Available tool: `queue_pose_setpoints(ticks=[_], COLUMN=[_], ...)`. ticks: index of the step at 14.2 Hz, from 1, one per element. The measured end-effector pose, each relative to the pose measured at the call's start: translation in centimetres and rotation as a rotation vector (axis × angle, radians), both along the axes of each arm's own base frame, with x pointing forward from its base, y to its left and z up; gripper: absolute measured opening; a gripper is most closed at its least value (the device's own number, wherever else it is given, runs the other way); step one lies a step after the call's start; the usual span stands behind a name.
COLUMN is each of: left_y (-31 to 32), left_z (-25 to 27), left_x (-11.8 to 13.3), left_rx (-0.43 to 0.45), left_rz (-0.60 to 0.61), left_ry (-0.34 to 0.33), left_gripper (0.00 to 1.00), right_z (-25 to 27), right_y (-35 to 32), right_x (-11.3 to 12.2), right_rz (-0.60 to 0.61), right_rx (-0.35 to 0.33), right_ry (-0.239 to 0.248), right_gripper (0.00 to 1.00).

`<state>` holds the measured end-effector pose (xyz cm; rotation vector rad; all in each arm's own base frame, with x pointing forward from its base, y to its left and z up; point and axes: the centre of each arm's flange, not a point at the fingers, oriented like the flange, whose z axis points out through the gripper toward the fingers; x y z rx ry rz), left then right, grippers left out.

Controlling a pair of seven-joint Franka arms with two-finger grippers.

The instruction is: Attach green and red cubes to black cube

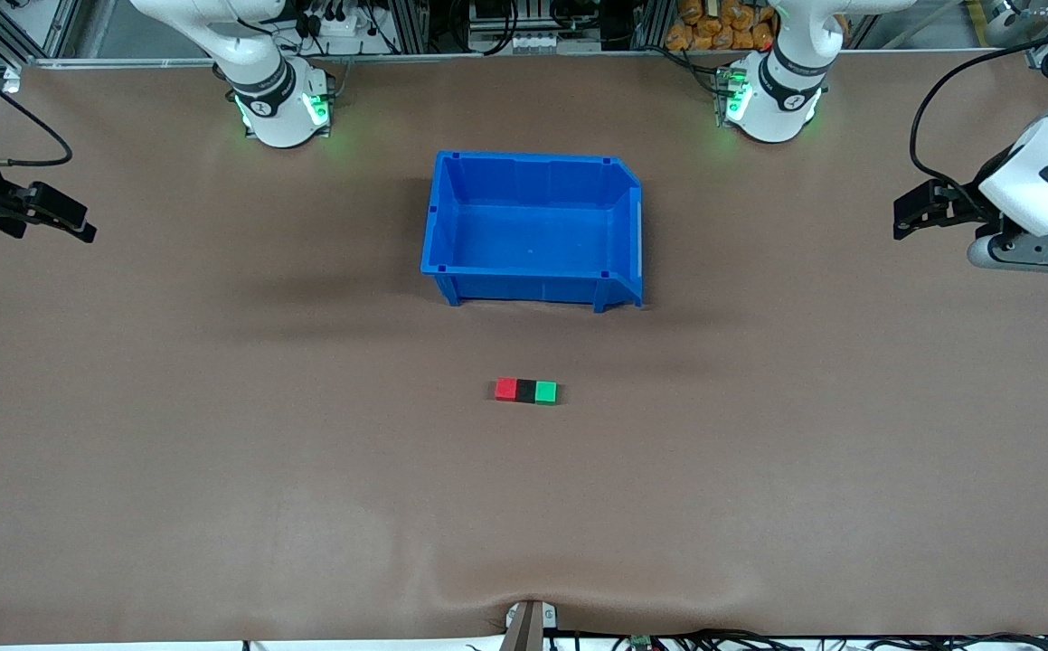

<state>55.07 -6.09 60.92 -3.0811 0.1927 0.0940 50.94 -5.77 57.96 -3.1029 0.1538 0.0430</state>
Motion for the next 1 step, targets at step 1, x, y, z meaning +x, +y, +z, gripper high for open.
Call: queue_pose_setpoints(ticks=[1], left_y=[0.02], left_z=[0.01], left_x=[0.00], left_rx=[0.000], left_rz=[0.000], left_ry=[0.000], left_gripper=[1.00], right_z=[-0.02], right_y=[0.01], right_x=[0.00], right_rz=[0.000], right_rx=[0.000], right_ry=[0.001], right_gripper=[1.00])
